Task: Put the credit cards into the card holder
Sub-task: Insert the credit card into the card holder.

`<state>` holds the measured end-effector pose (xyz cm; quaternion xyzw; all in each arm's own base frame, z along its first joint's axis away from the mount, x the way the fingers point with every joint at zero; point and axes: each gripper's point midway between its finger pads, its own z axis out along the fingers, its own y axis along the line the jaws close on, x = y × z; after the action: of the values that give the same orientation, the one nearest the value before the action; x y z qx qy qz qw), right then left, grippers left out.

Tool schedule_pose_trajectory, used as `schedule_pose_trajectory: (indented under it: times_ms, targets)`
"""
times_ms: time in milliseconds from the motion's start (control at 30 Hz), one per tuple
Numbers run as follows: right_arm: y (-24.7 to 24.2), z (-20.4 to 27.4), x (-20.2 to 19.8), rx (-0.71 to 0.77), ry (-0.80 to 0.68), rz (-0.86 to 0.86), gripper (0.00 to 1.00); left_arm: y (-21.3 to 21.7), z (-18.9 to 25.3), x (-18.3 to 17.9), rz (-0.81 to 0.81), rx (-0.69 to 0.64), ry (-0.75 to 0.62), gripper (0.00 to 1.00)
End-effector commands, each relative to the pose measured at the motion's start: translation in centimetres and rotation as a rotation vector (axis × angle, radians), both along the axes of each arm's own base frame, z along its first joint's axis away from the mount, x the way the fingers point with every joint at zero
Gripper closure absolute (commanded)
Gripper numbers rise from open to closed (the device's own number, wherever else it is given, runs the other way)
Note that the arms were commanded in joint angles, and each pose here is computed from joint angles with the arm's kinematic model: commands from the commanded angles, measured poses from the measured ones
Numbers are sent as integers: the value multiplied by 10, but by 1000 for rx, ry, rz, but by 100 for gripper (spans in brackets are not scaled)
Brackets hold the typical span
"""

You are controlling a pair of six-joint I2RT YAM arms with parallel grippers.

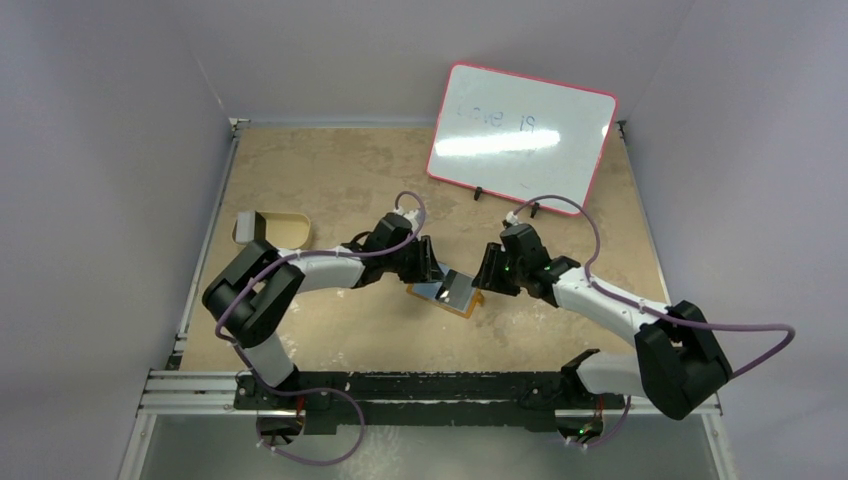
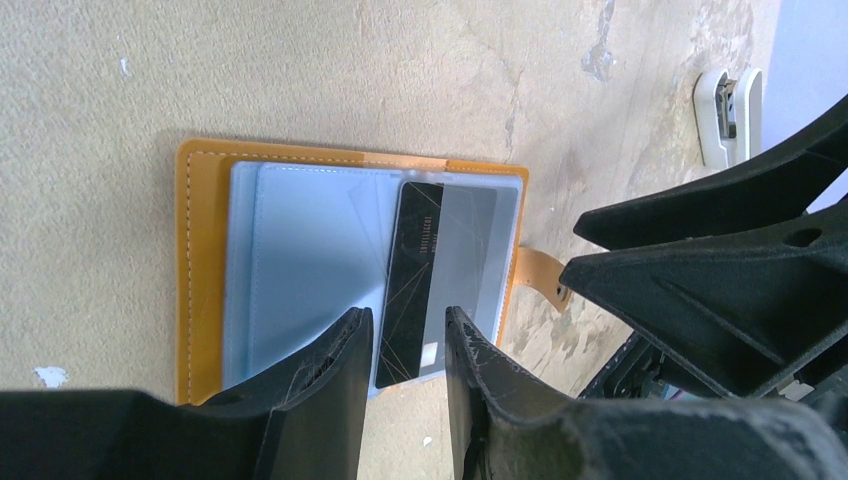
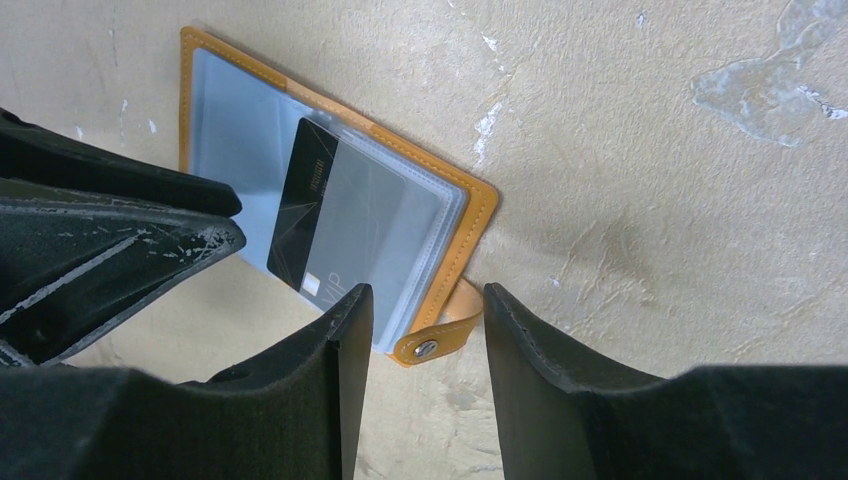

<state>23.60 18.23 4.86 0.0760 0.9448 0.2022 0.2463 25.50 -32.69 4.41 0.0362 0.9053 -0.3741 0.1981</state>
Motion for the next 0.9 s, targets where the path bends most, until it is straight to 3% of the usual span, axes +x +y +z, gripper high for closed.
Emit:
schedule_pose_trajectory:
  times_ms: [0, 333, 867]
  targets:
    - [4, -2, -2, 31, 2, -13, 52, -15, 14, 14, -22, -43, -83, 68]
    - [6, -15, -12, 55, 44, -14, 51, -27, 3, 11, -42, -48, -60, 68]
    - [11, -30, -12, 78, 65, -14, 59, -52, 15, -4, -85, -69, -67, 70]
